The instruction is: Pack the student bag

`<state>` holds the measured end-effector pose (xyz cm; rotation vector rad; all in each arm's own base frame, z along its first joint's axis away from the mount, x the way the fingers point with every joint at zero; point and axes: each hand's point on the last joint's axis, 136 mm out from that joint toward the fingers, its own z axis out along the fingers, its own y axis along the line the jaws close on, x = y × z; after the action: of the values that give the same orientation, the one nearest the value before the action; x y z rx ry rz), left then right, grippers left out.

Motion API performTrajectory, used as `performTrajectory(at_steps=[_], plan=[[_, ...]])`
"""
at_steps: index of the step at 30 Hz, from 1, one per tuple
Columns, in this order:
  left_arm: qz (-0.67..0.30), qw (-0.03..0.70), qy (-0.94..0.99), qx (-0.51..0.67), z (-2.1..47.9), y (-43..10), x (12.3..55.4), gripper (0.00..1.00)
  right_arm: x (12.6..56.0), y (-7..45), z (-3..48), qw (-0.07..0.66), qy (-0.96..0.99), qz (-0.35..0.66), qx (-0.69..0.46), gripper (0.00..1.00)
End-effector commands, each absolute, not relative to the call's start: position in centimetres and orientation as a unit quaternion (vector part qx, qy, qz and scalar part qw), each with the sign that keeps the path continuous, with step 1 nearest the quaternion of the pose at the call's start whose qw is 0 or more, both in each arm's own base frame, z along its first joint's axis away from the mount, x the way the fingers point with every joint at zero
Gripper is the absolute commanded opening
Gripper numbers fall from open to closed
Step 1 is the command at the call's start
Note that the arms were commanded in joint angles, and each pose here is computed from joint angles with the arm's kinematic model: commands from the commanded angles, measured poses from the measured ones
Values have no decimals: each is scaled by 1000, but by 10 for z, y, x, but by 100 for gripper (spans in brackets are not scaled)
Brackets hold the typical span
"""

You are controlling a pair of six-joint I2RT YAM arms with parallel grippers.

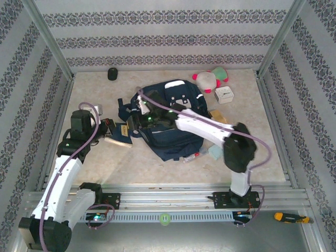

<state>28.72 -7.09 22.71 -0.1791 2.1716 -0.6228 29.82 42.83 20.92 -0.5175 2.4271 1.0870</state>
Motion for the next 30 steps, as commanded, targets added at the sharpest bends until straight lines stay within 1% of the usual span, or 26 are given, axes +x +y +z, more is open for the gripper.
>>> performTrajectory(at_steps=[1,3,4,7,8,9,11,13,15,18,20,23,25,30], plan=[[-327,471,818,49,277,-108,285,0,304,398,255,297,837,421,-183,63],[-359,479,798,68,293,-119,284,0,302,375,266,315,825,437,-168,66],[-349,480,803,52,292,-114,287,0,302,362,268,323,824,440,-153,67],[-247,455,854,-48,266,-74,296,1,296,341,262,328,830,426,-146,65],[-211,441,869,-79,256,-59,295,7,292,341,256,320,835,423,-148,65],[-171,422,882,-120,242,-42,291,18,288,343,249,307,841,420,-148,65],[-122,391,896,-170,218,-20,280,26,282,351,233,282,853,415,-142,63],[-93,363,903,-210,195,-5,270,38,276,367,215,258,864,409,-139,62],[-79,337,905,-247,173,6,261,42,270,387,200,229,874,408,-135,60],[-84,291,902,-306,136,16,250,45,264,423,169,172,889,406,-120,57],[-91,260,897,-345,111,19,242,47,259,447,150,141,900,394,-122,57],[-103,234,888,-383,86,21,236,49,254,474,125,112,915,362,-138,57],[-111,224,884,-395,73,20,234,49,255,484,107,91,926,335,-146,57],[-127,193,884,-406,44,14,230,46,259,496,69,58,944,278,-169,53]])
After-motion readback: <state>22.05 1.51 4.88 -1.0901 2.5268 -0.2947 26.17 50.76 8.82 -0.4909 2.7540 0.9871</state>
